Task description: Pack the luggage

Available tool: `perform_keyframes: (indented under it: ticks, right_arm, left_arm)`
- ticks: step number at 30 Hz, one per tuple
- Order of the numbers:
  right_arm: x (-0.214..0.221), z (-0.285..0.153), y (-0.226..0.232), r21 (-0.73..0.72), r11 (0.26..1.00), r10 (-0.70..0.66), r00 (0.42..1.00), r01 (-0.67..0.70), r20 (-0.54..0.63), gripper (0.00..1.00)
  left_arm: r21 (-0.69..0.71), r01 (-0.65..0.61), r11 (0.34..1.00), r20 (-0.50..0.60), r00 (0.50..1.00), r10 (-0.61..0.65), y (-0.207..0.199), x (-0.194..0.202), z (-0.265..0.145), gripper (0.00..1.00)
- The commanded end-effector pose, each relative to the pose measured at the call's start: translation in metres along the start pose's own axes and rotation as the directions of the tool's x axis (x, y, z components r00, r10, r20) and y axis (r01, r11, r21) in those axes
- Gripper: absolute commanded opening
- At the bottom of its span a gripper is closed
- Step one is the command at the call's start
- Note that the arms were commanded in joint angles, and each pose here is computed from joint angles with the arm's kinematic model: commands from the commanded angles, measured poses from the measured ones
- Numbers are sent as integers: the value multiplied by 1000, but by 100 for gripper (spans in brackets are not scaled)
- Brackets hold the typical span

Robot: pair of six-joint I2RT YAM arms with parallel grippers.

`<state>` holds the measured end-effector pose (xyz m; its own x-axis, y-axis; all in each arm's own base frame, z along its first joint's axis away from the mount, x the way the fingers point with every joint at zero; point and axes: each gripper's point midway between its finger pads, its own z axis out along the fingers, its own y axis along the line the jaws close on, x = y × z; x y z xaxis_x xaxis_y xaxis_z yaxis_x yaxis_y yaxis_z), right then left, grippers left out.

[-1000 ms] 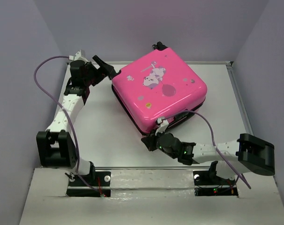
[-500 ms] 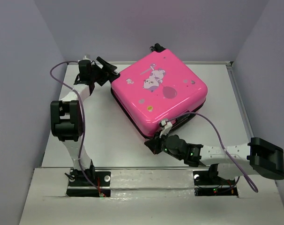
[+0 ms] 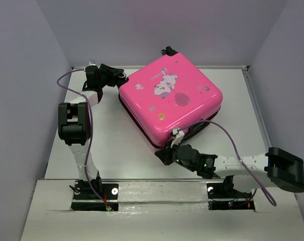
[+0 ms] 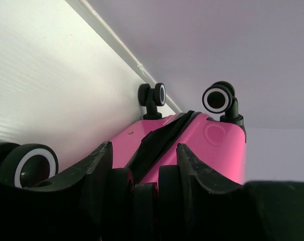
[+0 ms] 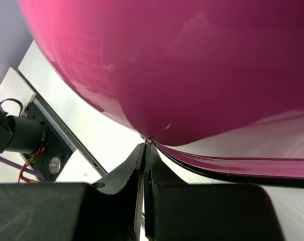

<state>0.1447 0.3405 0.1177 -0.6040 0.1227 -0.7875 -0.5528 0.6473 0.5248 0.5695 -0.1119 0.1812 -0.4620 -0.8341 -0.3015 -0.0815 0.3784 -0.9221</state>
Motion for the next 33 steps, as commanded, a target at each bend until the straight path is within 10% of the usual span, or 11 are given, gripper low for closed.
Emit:
perform_keyframes:
  ticks: [1, 16, 33]
  right_arm:
    - [37, -13, 19, -105, 994, -26, 989, 11, -149, 7]
    - [-2, -31, 12, -36, 998, -59, 997, 58, -45, 7]
    - [3, -42, -4, 17, 999, -43, 997, 44, -59, 7]
  left_arm:
    - [248, -84, 965, 49, 996, 74, -86, -13, -23, 10]
    - [316, -329, 890, 235, 936, 263, -240, -49, -120, 6]
    - [37, -273, 961, 148, 953, 265, -97, -23, -98, 6]
